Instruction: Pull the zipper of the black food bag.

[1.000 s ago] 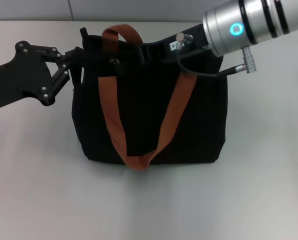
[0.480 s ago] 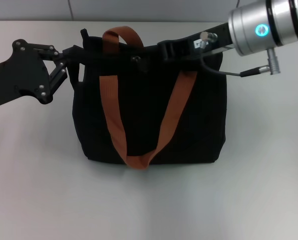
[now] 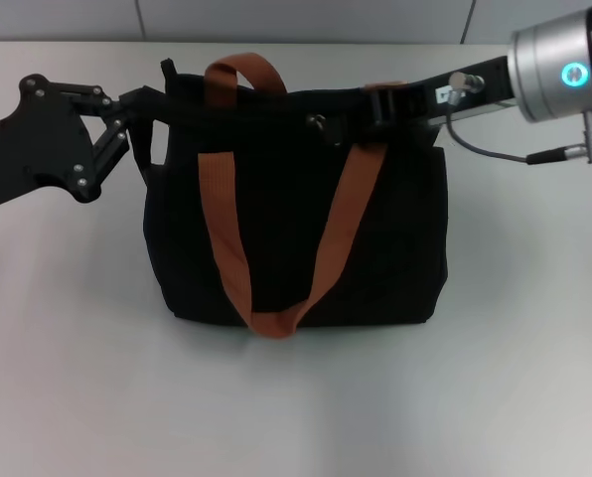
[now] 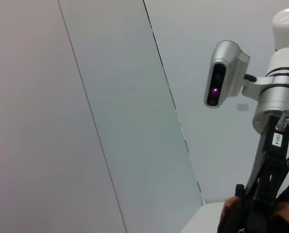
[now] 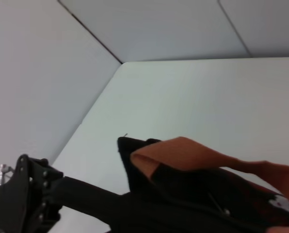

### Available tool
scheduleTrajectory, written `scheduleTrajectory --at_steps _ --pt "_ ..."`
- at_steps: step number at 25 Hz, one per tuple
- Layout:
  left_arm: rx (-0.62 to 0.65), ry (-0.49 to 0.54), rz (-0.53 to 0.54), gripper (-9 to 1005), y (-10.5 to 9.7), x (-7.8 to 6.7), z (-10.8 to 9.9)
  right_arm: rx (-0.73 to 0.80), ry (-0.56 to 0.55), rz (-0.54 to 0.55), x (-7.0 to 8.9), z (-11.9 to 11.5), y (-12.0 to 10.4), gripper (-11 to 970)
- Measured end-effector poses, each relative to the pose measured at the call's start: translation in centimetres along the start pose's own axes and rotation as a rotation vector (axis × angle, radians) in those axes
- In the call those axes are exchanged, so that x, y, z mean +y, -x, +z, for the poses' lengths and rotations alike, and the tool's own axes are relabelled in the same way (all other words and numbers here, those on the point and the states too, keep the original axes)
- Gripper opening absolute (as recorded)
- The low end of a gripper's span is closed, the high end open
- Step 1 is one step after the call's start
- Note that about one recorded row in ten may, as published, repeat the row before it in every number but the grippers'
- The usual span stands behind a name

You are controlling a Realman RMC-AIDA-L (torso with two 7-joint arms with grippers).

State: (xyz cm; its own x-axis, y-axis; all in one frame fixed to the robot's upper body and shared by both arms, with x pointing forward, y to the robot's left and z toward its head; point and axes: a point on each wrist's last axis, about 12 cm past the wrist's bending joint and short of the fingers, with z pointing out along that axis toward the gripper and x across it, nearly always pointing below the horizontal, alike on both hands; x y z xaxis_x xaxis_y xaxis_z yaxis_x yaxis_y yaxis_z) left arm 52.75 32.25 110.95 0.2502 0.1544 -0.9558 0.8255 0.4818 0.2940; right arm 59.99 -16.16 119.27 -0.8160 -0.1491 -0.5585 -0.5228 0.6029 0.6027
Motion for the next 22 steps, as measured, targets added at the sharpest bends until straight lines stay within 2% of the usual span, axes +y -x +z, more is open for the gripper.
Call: scheduleTrajectory --at_steps 13,22 --pt "-0.001 0.005 0.004 23 0.1 0.3 0.0 -0.058 -0.081 0.063 -2.3 -3.0 -1.3 -1" --pt "-0.003 0.014 0.004 23 0.1 0.4 -0.1 -0.081 -0.085 0.078 -2.7 -4.2 -1.6 8"
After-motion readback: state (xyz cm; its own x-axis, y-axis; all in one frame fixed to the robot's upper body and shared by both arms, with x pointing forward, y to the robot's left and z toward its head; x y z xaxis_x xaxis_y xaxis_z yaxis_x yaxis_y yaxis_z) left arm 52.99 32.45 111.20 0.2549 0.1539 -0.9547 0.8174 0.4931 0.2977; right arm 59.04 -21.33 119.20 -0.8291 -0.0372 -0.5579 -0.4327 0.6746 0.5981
